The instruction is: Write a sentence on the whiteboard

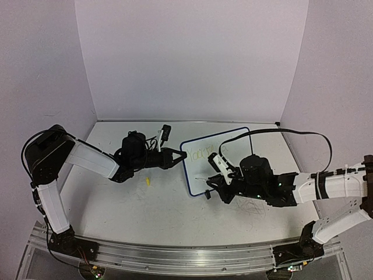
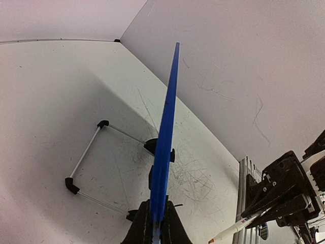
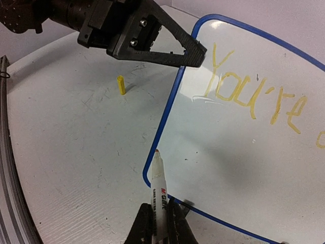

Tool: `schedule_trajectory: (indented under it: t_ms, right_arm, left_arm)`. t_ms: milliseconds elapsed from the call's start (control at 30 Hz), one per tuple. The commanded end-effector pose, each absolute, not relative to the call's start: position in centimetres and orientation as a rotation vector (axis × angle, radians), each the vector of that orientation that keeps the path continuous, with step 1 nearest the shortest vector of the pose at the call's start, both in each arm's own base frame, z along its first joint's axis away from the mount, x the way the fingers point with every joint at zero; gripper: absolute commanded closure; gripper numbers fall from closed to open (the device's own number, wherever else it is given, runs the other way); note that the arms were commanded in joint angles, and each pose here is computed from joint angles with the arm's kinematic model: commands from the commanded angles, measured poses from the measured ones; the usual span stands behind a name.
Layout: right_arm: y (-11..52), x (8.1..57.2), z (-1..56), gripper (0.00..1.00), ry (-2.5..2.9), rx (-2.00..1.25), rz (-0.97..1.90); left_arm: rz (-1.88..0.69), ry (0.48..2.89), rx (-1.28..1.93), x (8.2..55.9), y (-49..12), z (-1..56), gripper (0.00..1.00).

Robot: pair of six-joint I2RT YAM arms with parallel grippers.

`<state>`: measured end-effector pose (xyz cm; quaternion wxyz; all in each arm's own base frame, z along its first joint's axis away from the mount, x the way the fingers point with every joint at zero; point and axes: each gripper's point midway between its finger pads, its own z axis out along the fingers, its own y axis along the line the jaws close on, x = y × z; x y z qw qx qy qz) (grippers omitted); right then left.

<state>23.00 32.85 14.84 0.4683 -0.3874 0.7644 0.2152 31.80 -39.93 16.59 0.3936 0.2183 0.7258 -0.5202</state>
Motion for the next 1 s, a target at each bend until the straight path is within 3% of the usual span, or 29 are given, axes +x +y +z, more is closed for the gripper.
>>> schedule_trajectory:
  t_ms: [0, 967]
  right_arm:
    - [33.2, 24.4, 17.5, 1.00, 1.803, -0.886, 0.485]
    - [36.2, 26.7, 15.8, 1.00, 1.833, -0.861, 0.422]
  left_arm:
    - [-1.316, 1.815, 0.542, 32.3, -40.0, 17.5, 1.00]
    - [-1.333, 1.803, 0.539, 32.1, -39.9, 18.3, 1.00]
